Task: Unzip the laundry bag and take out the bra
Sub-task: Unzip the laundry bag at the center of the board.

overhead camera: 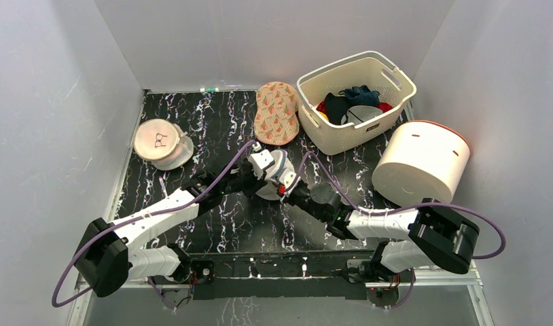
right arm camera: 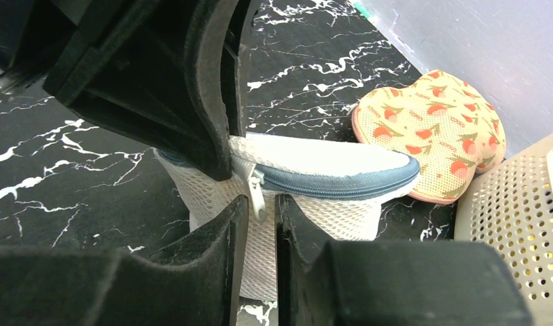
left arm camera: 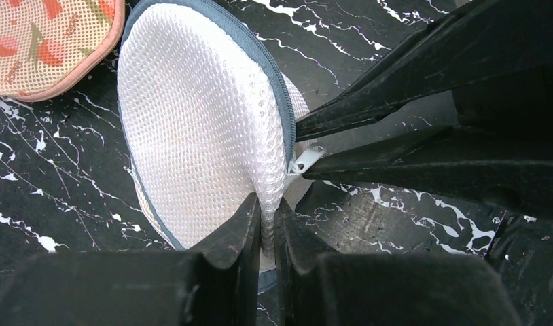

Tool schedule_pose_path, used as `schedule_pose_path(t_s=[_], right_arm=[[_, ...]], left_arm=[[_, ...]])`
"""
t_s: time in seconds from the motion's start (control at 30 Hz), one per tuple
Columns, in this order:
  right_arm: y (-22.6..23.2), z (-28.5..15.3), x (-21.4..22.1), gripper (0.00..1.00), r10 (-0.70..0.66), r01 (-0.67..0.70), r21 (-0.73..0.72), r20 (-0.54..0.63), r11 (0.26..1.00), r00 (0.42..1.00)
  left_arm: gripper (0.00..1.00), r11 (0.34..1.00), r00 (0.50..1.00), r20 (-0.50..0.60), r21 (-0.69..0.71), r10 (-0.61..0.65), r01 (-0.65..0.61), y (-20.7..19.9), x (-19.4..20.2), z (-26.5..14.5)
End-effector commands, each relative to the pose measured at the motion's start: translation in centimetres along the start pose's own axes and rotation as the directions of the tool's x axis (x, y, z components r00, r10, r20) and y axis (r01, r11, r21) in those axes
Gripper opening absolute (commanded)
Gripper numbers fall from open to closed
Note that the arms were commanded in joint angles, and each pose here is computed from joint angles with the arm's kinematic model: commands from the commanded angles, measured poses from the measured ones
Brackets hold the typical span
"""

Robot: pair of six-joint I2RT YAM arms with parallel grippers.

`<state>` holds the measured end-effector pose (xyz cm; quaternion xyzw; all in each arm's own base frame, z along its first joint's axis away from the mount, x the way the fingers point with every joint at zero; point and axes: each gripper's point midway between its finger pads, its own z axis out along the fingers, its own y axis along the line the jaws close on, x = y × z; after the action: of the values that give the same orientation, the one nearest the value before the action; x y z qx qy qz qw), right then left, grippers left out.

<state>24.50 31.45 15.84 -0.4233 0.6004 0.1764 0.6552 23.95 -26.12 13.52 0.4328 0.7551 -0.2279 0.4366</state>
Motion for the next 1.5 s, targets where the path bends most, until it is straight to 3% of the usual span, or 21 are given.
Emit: schedule_pose_path(t_s=[0.0,0.23,0.4,0.6,0.67,0.73,0.77,0.83,0.87,0.97,1.07,1.1,1.23,1.47], right_arm=[[-2.2,0.9,-3.7,0.18,0.026,-0.039,0.104,0.115,0.994,0.993],[-4.1,0.1,-3.2,0.01,0.088,-0.109,0.220,0.104,0.969,0.991],[-7.1,-0.6,-1.4,0.00,0.212,-0.226,0.309,0.079,0.924,0.974],[-10.5,-1.1,0.6,0.00,0.401,-0.399,0.214,0.034,0.892,0.915],[-10.1,-1.1,1.6,0.00,0.418,-0.411,0.120,-0.041,0.904,0.907],[-7.8,-0.8,0.6,0.00,0.359,-0.365,-0.064,-0.088,0.929,0.929],[-6.6,-0.9,-0.2,0.00,0.340,-0.350,-0.151,-0.086,0.924,0.936],[-5.7,-1.0,-1.4,0.00,0.351,-0.359,-0.217,-0.076,0.908,0.933],[-5.4,-1.0,-1.7,0.00,0.361,-0.368,-0.230,-0.074,0.901,0.930],[-3.5,-1.0,-2.4,0.00,0.378,-0.391,-0.284,-0.101,0.876,0.920],[-1.5,-1.8,-3.7,0.00,0.406,-0.413,-0.318,-0.093,0.853,0.909],[-0.7,-2.0,-4.1,0.00,0.412,-0.418,-0.337,-0.093,0.844,0.906],[-0.1,-2.1,-4.1,0.00,0.412,-0.424,-0.326,-0.111,0.845,0.905],[-1.4,-1.7,-3.7,0.00,0.452,-0.472,-0.233,-0.133,0.850,0.882]], left_arm=[[0.00,1.000,0.997,0.077,0.024,0.003,-0.005,-0.3,-2.9,-0.7],[0.00,0.999,0.997,0.072,0.031,0.004,-0.006,-0.4,-2.7,-0.5],[0.00,0.999,0.997,0.072,0.011,0.035,-0.036,0.0,-2.5,-0.7],[0.00,0.997,0.996,0.051,-0.035,0.074,-0.073,0.8,-1.7,-0.9],[0.00,0.995,0.995,0.040,-0.055,0.090,-0.088,1.2,-1.5,-1.0],[0.00,0.994,0.994,0.039,-0.050,0.097,-0.095,1.1,-1.4,-1.0],[0.11,0.995,0.994,0.046,-0.023,0.095,-0.094,0.6,-1.4,-1.0],[0.51,0.997,0.996,0.078,0.060,0.050,-0.055,-1.0,-2.0,-0.9],[0.62,0.997,0.996,0.090,0.075,0.019,-0.025,-1.3,-2.5,-0.9],[0.72,0.977,0.978,0.058,0.087,-0.200,0.195,-1.7,-3.8,-0.1],[0.66,0.852,0.850,-0.058,-0.030,-0.523,0.522,-1.1,-2.7,1.8],[0.61,0.828,0.826,-0.069,-0.021,-0.560,0.560,-1.5,-2.6,2.1],[0.47,0.821,0.819,-0.070,-0.019,-0.570,0.570,-1.6,-2.7,2.0],[0.30,0.881,0.873,-0.118,-0.074,-0.473,0.468,-0.9,-1.6,0.2]])
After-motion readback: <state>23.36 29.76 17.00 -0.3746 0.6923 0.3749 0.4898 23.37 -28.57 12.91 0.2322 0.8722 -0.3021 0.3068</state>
